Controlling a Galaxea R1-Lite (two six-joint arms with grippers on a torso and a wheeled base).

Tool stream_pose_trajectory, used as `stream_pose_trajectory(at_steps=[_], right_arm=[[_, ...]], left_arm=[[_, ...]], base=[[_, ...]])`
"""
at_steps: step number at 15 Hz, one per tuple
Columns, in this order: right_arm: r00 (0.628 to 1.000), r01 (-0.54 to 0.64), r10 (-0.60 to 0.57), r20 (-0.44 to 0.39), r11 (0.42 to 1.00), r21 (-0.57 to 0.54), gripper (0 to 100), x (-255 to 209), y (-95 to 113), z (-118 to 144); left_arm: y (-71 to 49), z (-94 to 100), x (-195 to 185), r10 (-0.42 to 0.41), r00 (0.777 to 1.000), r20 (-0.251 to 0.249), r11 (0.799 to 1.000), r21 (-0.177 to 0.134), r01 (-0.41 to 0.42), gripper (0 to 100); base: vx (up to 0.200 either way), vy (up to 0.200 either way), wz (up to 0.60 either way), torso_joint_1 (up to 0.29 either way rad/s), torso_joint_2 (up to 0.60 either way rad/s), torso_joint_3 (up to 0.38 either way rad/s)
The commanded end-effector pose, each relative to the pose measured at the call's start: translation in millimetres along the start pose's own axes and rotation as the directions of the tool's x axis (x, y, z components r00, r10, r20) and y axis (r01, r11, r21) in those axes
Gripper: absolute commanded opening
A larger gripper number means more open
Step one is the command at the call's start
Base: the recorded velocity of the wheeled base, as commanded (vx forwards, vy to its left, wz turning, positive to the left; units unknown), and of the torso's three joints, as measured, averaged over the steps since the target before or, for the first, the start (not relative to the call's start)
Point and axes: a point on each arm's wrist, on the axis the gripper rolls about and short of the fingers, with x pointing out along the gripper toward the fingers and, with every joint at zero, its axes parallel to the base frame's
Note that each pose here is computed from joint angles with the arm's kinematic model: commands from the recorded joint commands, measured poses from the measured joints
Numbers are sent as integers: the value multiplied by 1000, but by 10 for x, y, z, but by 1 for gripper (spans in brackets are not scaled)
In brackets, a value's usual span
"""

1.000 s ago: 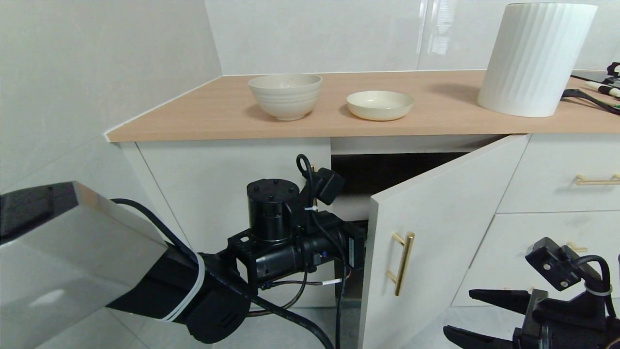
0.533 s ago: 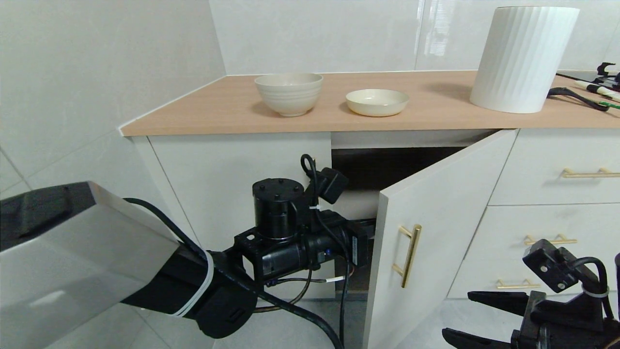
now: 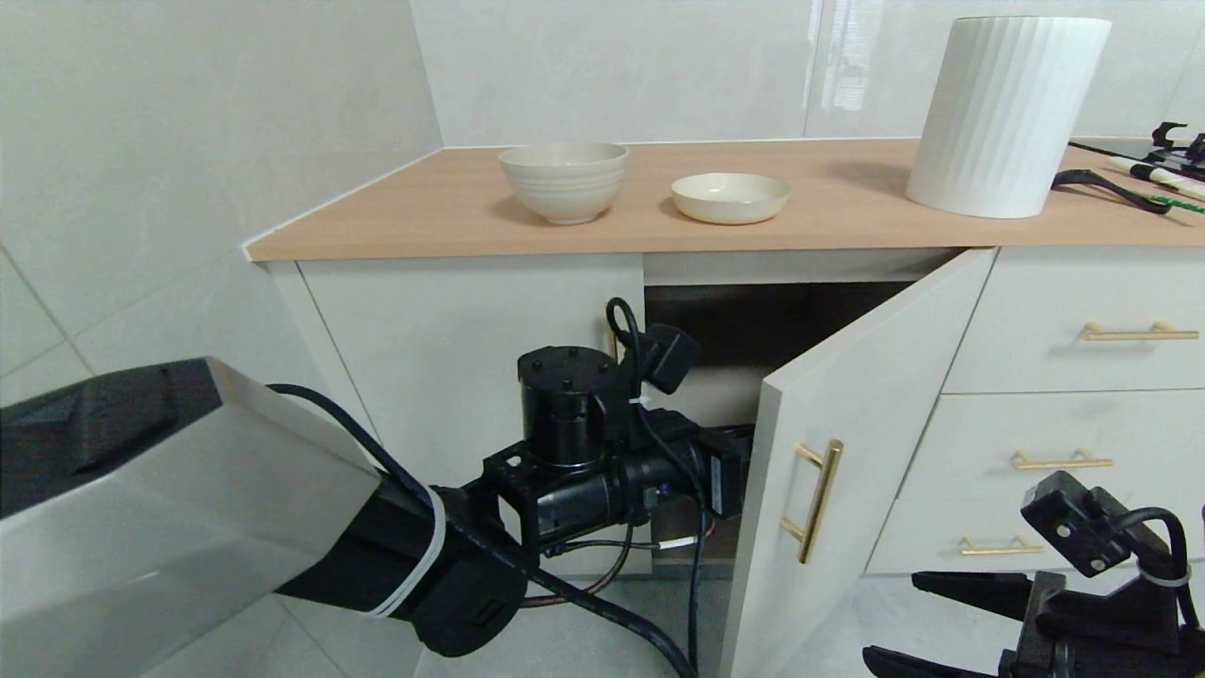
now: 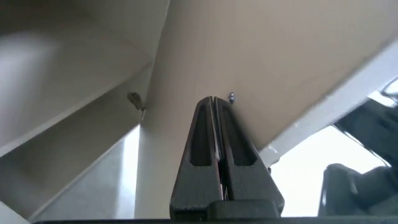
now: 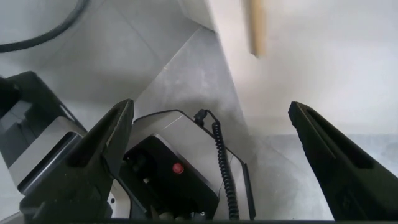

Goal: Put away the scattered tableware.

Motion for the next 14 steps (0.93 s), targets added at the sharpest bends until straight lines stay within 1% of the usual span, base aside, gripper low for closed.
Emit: stream_pose_trajectory(at_steps=[1, 2, 3, 5, 7, 9, 12, 14], right_arm=[[1000, 0, 0, 11, 1000, -3, 100, -20, 6, 11], [1000, -1, 2, 14, 1000, -3, 100, -29, 9, 11], [1000, -2, 2, 18, 1000, -5, 100, -36, 14, 14], [1000, -4, 4, 25, 1000, -8, 100, -58, 21, 20], [999, -6, 6, 37, 1000, -13, 100, -85, 30, 26], [999, -6, 7, 42, 1000, -14, 100, -96, 34, 31], [999, -7, 8, 51, 1000, -17, 100, -116, 41, 35], [998, -8, 9, 58, 1000, -19, 100, -130, 45, 41]], left_arm=[[11, 11, 156, -4, 1000, 23, 1000, 4, 4, 0], [0, 46, 171, -1, 999, 38, 1000, -2, 1, 0], [-36, 63, 193, 0, 999, 49, 1000, 1, 0, 0], [-66, 50, 208, 1, 999, 48, 1000, 1, -1, 0], [-126, 37, 207, 18, 1000, 24, 1000, -7, -18, 0], [-169, 27, 192, 22, 1000, -16, 1000, -17, -22, 0], [-226, 28, 190, 9, 999, -37, 1000, -21, -10, 0], [-282, 27, 228, -4, 999, -50, 1000, -21, 3, 0]], base=[[0, 0, 0, 0, 0, 0], [0, 0, 0, 0, 0, 0], [0, 0, 0, 0, 0, 0], [0, 0, 0, 0, 0, 0], [0, 0, 0, 0, 0, 0], [0, 0, 0, 0, 0, 0], [-200, 0, 0, 7, -1, 1], [0, 0, 0, 0, 0, 0]])
